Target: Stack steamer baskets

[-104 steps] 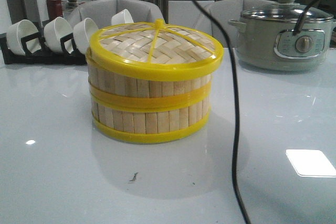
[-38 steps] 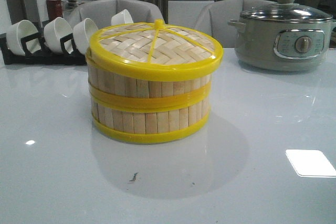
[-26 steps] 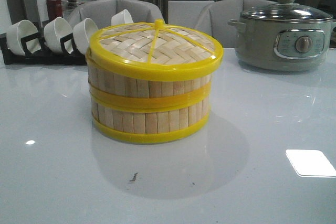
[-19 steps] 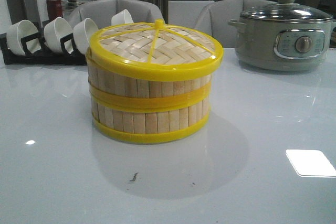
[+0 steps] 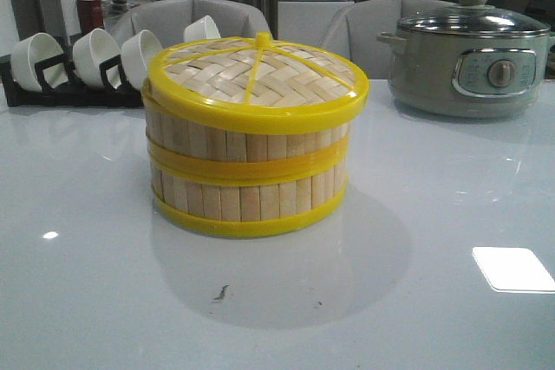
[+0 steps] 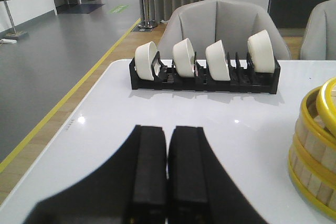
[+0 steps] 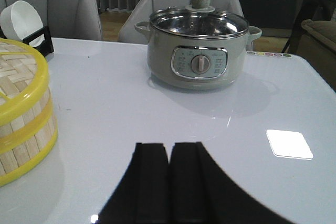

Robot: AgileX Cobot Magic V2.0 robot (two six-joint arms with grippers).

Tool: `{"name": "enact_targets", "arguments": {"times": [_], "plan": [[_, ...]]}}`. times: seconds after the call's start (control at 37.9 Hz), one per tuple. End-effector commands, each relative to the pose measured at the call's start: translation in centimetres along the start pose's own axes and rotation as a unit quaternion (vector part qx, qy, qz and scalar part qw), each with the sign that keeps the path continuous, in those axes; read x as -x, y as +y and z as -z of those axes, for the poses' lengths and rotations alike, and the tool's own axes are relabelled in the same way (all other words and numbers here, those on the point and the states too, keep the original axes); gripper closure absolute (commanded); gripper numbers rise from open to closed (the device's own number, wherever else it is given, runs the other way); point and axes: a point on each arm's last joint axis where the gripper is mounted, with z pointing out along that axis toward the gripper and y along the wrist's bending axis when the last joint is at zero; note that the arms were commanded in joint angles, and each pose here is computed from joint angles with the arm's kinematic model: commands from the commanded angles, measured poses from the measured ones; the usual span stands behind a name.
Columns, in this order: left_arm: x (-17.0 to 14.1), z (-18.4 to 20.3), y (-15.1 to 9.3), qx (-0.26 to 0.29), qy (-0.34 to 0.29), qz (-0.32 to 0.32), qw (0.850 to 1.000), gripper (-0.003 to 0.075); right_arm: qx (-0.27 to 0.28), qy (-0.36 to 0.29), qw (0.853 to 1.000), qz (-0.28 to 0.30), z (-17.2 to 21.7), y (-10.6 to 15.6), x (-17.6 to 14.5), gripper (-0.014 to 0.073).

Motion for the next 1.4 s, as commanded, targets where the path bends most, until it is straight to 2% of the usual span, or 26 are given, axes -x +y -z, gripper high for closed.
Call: {"name": "enact_targets", "arguments": {"times": [0.0,0.53,0.71,0.84,1.03,1.21,1.37], "plan": [[1.4,0.0,-0.3,-0.015,-0.042,-0.002,0.999,0.0634,0.003,-0.057,0.998,0.015,0.1,0.1,1.7,0.0538],[1.4,0.1,-0.3,-0.015,-0.042,-0.001,0.999,0.0634,0.003,-0.057,0.998,0.015,0.1,0.1,1.7,0.0538],[0.4,0.3,-0.7,-0.039,-0.084,0.01,0.996,0.0634,0.003,-0.056,0.998,0.015,0.1,0.1,1.7,0.0538],[-1.9,0.5,-0.9,-0.06,-0.104,0.039,0.992,0.0634,0.003,-0.056,0.998,0.015,0.1,0.1,1.7,0.0538],[-6.8,0.7,-1.0,-0.07,-0.088,0.088,0.99,0.0634,0.003,-0.056,0.998,0.015,0.1,0.1,1.7,0.0538],[-10.3,0.7,-1.0,-0.079,-0.091,0.124,0.985,0.0634,0.003,-0.056,0.998,0.015,0.1,0.1,1.7,0.0538],[-10.9,0.8,-1.0,-0.076,-0.082,0.126,0.986,0.0634,0.003,-0.055,0.998,0.015,0.1,0.1,1.7,0.0538]]}}
